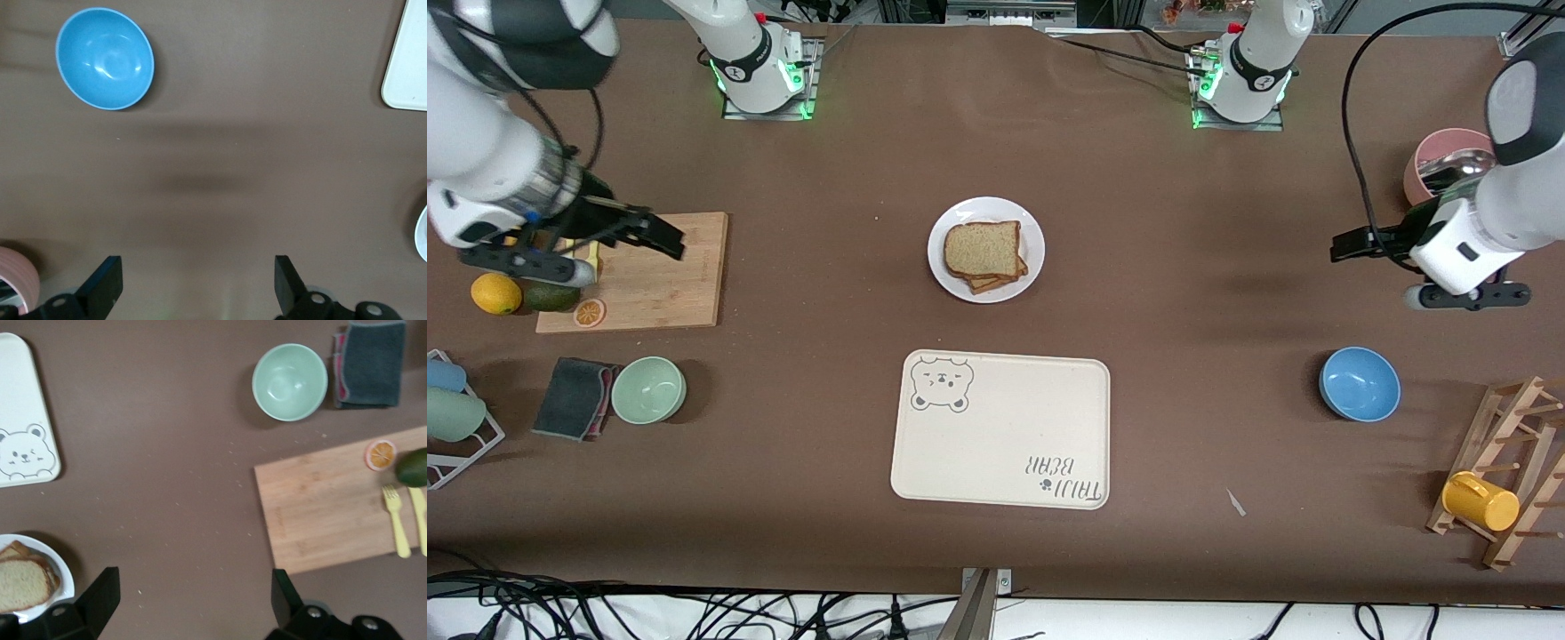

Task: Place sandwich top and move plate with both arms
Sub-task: 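Open the right gripper and withdraw it while the left gripper moves out, then reach the left gripper toward the white plate rim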

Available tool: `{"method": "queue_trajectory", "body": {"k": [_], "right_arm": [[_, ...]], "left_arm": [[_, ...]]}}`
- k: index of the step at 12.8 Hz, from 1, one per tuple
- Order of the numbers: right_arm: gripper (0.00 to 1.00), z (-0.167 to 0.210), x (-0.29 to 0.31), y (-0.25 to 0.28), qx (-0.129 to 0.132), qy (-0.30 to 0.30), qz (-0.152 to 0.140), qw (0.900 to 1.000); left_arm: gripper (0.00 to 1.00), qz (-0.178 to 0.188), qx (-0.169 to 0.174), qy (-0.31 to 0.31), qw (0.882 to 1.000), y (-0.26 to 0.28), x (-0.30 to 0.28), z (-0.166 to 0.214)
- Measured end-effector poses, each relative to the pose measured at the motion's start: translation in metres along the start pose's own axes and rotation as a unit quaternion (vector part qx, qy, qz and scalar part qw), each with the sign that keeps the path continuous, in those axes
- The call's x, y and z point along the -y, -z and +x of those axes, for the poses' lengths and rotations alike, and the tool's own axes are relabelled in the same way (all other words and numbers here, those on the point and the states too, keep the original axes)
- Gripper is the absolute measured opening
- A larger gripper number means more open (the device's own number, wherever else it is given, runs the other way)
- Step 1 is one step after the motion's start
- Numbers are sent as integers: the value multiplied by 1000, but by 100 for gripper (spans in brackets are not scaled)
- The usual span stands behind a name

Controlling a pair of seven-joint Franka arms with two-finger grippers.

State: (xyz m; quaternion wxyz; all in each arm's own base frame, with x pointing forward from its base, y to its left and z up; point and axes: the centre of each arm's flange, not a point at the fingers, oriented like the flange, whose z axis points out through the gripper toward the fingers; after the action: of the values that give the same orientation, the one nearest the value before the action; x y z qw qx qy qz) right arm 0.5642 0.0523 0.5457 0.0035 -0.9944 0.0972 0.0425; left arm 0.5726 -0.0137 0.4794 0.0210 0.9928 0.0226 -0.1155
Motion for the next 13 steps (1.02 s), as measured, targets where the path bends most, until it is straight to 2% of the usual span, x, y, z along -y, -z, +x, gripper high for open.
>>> {"method": "queue_trajectory", "body": {"k": [4,7,10,13], "right_arm": [[100,0,-31,24,20,14,-11,1000],[100,4,-35,35,10,22,-9,1000],[100,9,-32,39,-9,49,-5,999],[100,10,-25,42,-22,61,2,998]], "left_arm": [[100,-7,-9,-15,1000,-41,-22,5],[100,-38,-14,-9,999,-75,-31,5],[100,-45,-15,-16,999,-114,-48,-1],[100,-70,-16,-13,997,-145,-66,-9]]}}
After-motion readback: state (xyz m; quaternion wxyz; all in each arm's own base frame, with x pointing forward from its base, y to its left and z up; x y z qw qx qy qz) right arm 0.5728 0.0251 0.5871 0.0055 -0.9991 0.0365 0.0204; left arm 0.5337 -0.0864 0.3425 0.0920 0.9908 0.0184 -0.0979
